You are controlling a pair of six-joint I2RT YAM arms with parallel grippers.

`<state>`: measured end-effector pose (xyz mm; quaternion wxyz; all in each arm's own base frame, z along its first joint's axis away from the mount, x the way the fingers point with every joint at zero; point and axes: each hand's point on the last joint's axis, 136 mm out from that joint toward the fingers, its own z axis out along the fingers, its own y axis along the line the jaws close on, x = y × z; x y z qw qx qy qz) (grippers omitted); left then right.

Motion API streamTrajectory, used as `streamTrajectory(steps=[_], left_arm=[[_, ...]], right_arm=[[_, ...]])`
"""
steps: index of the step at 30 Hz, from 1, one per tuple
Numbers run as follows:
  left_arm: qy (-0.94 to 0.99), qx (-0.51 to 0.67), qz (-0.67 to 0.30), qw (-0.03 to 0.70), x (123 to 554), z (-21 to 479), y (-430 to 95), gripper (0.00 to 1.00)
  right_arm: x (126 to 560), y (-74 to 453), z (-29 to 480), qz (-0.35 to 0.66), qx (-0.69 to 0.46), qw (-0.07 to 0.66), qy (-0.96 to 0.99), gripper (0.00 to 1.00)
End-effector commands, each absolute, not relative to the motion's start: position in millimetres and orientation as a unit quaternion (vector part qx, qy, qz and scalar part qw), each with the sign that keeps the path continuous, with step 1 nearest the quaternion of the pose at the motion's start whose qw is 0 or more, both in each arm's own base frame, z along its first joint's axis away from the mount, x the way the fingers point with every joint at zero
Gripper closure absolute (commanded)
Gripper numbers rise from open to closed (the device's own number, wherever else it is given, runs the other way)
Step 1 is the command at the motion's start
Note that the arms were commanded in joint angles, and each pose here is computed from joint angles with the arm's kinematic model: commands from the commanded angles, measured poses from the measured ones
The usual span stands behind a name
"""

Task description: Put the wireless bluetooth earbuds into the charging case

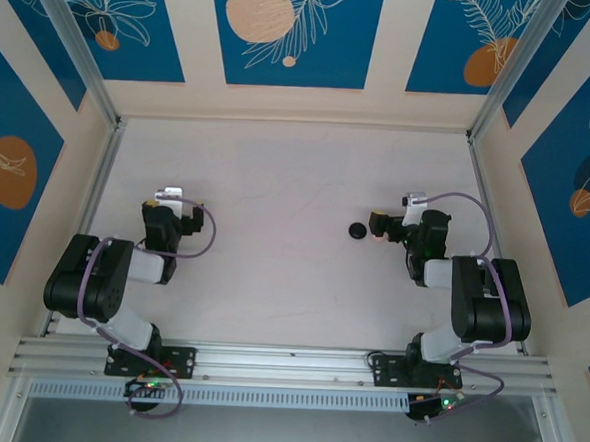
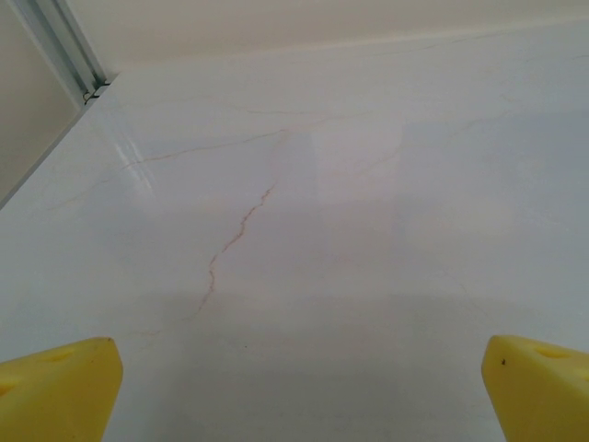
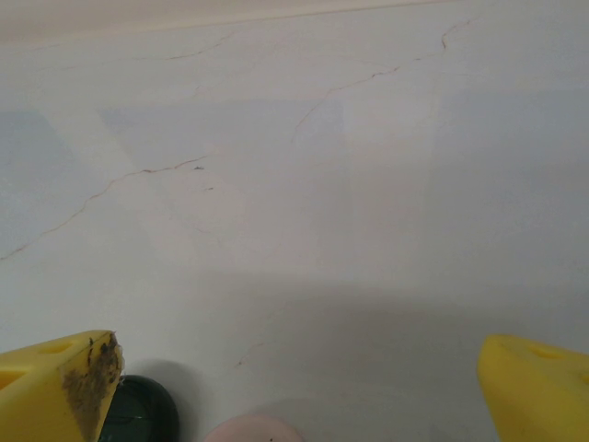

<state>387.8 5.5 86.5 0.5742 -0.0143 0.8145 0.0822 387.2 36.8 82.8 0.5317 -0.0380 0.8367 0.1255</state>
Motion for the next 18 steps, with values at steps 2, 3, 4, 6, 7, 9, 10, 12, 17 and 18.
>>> streamTrajectory(steps=[2, 3, 4, 6, 7, 9, 10, 12, 17, 18], left_arm=[[0.808, -0.012, 0.07, 0.585, 392.6, 94.8, 2.4, 0.0], [0.809, -0.008, 0.069, 0.584, 393.1, 94.4, 1.3, 0.0], [0.809, -0.007, 0.067, 0.583, 393.4, 94.2, 0.4, 0.0], [0.809, -0.006, 0.067, 0.584, 393.5, 94.5, 0.1, 0.0], [0.809, -0.006, 0.067, 0.583, 393.5, 94.2, 0.1, 0.0], [0.81, -0.006, 0.067, 0.583, 393.4, 94.1, 0.4, 0.0], [0.81, -0.005, 0.067, 0.583, 393.6, 94.1, 0.1, 0.0], [0.811, -0.006, 0.066, 0.581, 394.3, 93.7, 0.0, 0.0], [0.807, -0.014, 0.072, 0.586, 392.1, 95.2, 3.5, 0.0], [0.806, -0.02, 0.075, 0.587, 391.4, 95.5, 5.5, 0.0]], right_arm=[[394.7, 34.2, 94.5, 0.118, -0.033, 0.55, 0.826, 0.01], [394.9, 34.2, 94.8, 0.118, -0.033, 0.551, 0.826, 0.01], [394.7, 33.9, 94.8, 0.118, -0.032, 0.551, 0.826, 0.01], [394.6, 34.0, 94.4, 0.118, -0.033, 0.55, 0.826, 0.01], [394.9, 34.2, 94.9, 0.118, -0.033, 0.551, 0.826, 0.01], [394.8, 34.2, 94.6, 0.118, -0.032, 0.55, 0.826, 0.01], [394.8, 34.2, 94.9, 0.118, -0.033, 0.551, 0.826, 0.01], [394.5, 34.2, 94.6, 0.118, -0.033, 0.55, 0.826, 0.01], [394.8, 34.2, 94.5, 0.118, -0.033, 0.55, 0.826, 0.01], [394.6, 34.2, 94.7, 0.118, -0.033, 0.55, 0.826, 0.01]])
